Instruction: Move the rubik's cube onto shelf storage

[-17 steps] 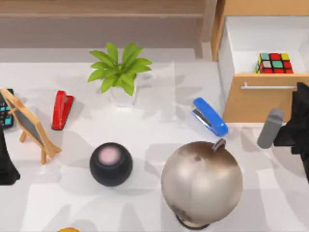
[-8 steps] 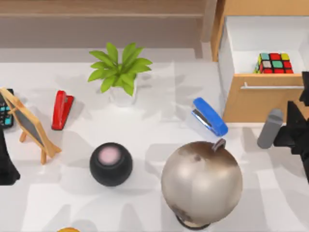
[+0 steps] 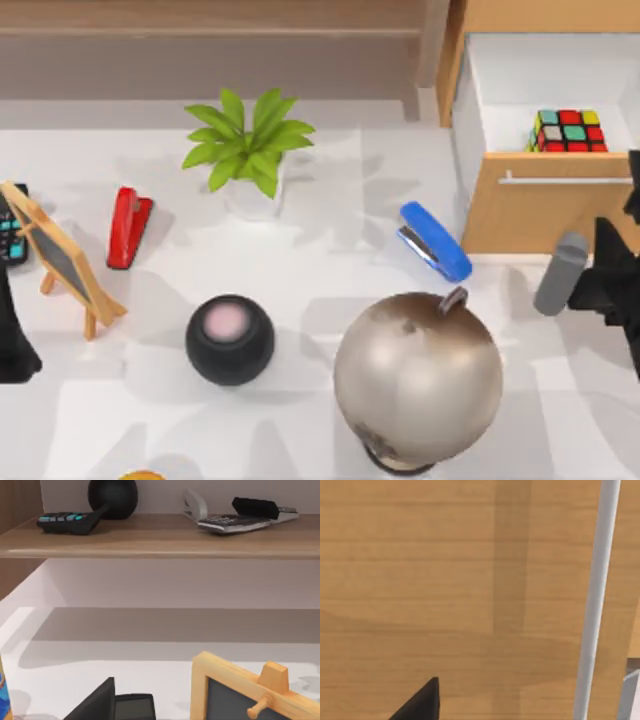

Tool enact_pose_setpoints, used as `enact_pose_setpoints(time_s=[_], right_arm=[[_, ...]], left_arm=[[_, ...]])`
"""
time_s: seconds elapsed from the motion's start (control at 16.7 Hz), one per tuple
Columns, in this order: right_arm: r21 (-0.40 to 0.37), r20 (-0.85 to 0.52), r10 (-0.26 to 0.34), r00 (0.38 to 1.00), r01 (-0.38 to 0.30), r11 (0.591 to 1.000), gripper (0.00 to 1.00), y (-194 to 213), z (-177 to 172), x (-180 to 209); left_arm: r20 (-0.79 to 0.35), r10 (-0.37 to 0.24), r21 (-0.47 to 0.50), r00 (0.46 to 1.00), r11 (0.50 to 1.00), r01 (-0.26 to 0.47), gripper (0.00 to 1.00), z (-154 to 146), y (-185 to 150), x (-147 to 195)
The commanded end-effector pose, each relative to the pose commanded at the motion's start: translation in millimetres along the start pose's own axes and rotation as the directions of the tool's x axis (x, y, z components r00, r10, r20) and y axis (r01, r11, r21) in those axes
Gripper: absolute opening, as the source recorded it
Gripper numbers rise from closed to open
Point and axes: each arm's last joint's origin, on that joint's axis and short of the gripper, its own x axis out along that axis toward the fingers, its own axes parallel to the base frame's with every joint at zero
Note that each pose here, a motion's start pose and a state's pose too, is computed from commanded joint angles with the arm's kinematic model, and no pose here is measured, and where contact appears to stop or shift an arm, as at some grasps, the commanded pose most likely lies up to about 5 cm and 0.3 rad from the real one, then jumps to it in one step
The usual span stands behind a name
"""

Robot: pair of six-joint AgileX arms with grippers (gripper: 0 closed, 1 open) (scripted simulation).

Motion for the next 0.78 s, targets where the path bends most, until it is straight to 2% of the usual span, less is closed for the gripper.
enact_pose_setpoints(time_s=[0.36, 0.42, 0.48, 0.6, 0.78], right_arm=[[0.0, -0.003, 0.003, 1.0, -0.003, 1.0, 1.0, 0, -1, -12], [-0.025, -0.006, 0.067, 0.998, -0.067, 0.997, 1.0, 13, -2, -13], [-0.025, -0.006, 0.067, 0.998, -0.067, 0.997, 1.0, 13, -2, -13], [-0.007, 0.013, 0.06, 0.998, -0.06, 0.998, 1.0, 9, 2, -11], [0.062, 0.086, 0.054, 0.995, -0.059, 0.996, 1.0, -1, 15, -5]], left_arm=[[0.0, 0.0, 0.0, 1.0, 1.0, 0.0, 1.0, 0, 0, 0], [0.0, 0.0, 0.0, 1.0, 1.0, 0.0, 1.0, 0, 0, 0], [0.0, 0.0, 0.0, 1.0, 1.0, 0.0, 1.0, 0, 0, 0], [0.0, 0.0, 0.0, 1.0, 1.0, 0.0, 1.0, 0, 0, 0], [0.0, 0.0, 0.0, 1.0, 1.0, 0.0, 1.0, 0, 0, 0]])
